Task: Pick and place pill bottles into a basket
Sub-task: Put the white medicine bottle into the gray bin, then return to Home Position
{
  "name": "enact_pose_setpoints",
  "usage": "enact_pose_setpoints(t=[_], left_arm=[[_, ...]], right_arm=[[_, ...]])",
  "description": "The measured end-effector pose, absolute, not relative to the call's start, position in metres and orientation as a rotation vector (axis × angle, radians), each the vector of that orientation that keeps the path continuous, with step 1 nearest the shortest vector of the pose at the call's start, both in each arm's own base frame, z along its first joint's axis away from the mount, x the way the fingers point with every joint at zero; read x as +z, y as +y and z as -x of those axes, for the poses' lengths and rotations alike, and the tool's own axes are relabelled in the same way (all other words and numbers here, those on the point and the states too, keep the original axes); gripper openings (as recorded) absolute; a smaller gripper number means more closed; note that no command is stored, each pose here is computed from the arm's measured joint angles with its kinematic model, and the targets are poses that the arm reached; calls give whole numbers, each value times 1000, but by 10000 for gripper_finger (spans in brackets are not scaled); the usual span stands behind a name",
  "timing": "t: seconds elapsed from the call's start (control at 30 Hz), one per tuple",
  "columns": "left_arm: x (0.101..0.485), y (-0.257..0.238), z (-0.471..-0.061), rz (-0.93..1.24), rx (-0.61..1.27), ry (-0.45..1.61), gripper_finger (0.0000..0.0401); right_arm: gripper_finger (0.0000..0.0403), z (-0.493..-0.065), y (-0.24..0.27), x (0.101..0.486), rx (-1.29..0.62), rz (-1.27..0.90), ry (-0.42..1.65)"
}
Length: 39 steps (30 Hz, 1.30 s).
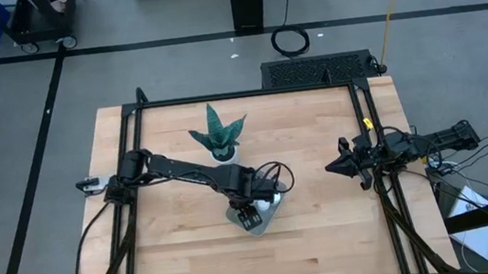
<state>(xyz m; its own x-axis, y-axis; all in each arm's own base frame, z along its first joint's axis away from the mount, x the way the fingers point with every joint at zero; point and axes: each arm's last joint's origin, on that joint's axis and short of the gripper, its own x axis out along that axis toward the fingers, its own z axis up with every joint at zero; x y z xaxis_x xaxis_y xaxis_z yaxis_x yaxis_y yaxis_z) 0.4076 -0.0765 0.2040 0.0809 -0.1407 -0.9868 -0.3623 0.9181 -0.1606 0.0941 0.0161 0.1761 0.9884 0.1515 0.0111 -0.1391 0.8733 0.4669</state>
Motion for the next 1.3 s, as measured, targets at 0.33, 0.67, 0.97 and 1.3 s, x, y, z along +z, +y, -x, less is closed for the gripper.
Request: enact_pose_setpoints(t=[0.33,0.67,0.97,1.3], left_arm=[[206,-78,-402,455,127,1555,234],[275,-74,-377,379,163,1344,127],[329,-63,-349,263,244,1133,11],[358,-78,-315,260,161,730,4]], right_arm=[[9,-94,16,176,152,-486,26],[8,-94,16,176,151,-486,26],[8,-94,16,176,152,-486,26],[8,-94,16,176,152,-486,26]])
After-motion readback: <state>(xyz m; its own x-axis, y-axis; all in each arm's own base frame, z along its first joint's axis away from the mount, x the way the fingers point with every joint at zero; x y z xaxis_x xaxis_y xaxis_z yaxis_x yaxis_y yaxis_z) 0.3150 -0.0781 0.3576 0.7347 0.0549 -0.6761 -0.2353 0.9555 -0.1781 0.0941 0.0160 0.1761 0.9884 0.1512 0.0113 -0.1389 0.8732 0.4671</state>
